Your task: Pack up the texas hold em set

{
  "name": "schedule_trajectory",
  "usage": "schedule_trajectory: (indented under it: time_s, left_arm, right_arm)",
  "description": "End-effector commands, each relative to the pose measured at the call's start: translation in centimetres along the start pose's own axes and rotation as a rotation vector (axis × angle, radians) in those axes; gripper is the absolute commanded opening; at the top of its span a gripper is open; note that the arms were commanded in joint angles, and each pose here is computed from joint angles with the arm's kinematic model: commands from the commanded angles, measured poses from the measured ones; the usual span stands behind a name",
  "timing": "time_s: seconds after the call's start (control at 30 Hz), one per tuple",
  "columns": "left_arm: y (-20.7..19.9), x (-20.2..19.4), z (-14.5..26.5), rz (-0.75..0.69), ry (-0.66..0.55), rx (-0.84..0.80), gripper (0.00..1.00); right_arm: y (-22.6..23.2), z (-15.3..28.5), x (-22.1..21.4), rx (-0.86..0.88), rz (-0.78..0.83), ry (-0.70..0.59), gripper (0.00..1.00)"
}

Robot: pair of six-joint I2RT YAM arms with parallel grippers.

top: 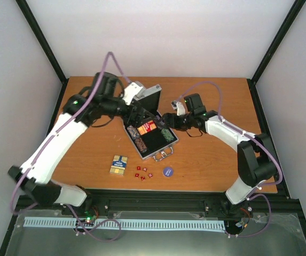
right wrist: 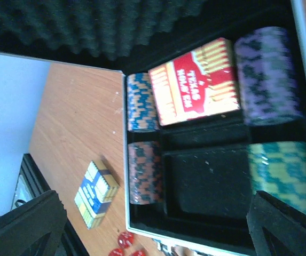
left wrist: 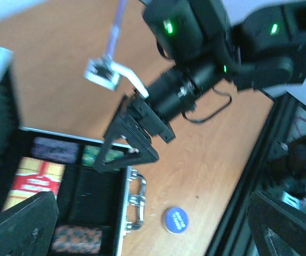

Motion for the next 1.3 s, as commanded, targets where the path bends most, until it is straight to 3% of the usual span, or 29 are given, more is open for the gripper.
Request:
schedule_trajectory:
  time_s: [0.0,0.3,0.6,0.83,1.1,1.27]
  left_arm:
    - [0.4,2.6,7.2,0.045,-0.229,0.272,1.0]
    - [1.8,0.4,13.4,0.092,-0.363,0.571,1.0]
    - [1.7,-1.3,13.5,0.064,-0.334,0.586,1.0]
    - [1.9,-2.2,12.8,0.037,-0.295,0.576,1.0]
    - [1.9,-3.0,12.5,0.036,-0.278,0.572,1.0]
    - [2.4,-3.6,12.2,0.039,-0.261,0.591,1.0]
  right_arm:
    - [3.1,-1.6,2.3,0.07,0.045,-0.087,0.94]
    - [2.9,-8.0,3.6,0.042,0.02,-0.148,0.94]
    - [3.0,-13.0,5.5,0.031,-0.006,-0.253,0.93]
    - [3.3,-16.1,6.0,0.035,-0.021,-0.263,0.92]
    - [0.8,-17.4,4.3,-0.128,-0.076,-0.201,0.92]
    - [-1.5,-17.6,1.4,-0.244,-0.118,-0.079,0.92]
Point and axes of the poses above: each gripper's point midway between its finger pads, its own z axis back along the fingers, its own y axis along the line the jaws close on, x = y × z, the point moved 3 cm from there along z, back along the fingers
